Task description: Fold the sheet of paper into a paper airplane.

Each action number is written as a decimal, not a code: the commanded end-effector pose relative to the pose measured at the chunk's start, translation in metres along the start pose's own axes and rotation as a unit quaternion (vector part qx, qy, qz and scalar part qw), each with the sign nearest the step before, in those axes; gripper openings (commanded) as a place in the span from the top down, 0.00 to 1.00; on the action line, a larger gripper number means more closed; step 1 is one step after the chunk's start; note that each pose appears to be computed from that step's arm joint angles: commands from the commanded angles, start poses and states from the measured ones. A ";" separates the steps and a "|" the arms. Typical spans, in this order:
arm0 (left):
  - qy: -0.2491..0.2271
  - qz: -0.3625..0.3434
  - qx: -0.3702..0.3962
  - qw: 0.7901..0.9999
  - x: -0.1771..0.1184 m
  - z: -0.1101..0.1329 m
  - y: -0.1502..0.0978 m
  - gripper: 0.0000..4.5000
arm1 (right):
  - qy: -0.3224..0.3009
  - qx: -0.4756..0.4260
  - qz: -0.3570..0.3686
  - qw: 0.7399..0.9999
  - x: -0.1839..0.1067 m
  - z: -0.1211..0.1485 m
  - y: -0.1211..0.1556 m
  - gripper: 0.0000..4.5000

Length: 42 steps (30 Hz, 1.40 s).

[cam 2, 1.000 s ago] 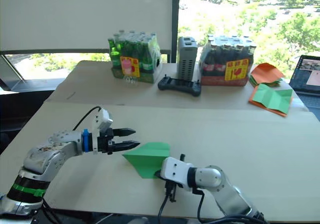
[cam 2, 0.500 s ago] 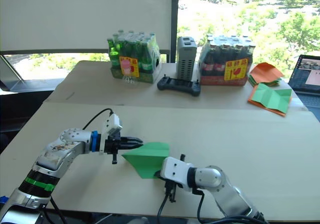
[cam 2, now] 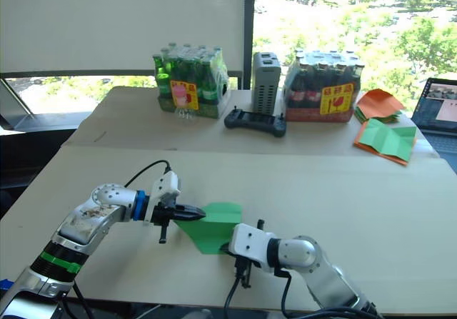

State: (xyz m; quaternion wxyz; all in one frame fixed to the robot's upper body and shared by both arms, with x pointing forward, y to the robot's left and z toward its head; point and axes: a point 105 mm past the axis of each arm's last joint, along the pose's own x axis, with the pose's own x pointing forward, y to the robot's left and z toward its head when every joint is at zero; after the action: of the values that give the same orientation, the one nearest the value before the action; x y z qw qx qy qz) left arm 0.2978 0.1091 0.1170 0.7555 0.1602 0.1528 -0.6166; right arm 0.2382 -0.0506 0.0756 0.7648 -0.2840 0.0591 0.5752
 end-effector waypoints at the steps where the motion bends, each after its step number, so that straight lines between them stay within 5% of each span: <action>1: -0.009 -0.012 0.026 1.000 -0.001 0.012 -0.007 1.00 | 0.002 0.002 -0.001 1.000 0.001 0.001 0.000 1.00; 9: -0.003 -0.020 0.019 1.000 -0.001 0.007 -0.016 1.00 | 0.002 0.004 -0.003 1.000 0.003 0.001 0.001 1.00; 17: -0.036 -0.002 0.016 0.999 -0.007 0.028 0.007 1.00 | 0.003 0.006 -0.001 1.000 0.003 0.000 0.002 1.00; 23: 0.020 -0.024 0.043 0.999 -0.004 0.009 0.018 1.00 | 0.006 0.006 -0.003 1.000 0.003 -0.001 0.002 1.00; 42: 0.043 -0.075 0.077 0.993 -0.001 0.008 0.009 1.00 | 0.007 0.005 -0.016 1.000 0.003 0.001 -0.002 1.00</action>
State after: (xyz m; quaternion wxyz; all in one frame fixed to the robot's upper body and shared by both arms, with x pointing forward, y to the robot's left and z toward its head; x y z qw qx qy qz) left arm 0.3097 0.1101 0.1165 0.6906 0.2183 0.1652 -0.6694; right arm 0.2399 -0.0469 0.0749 0.7730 -0.2786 0.0619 0.5666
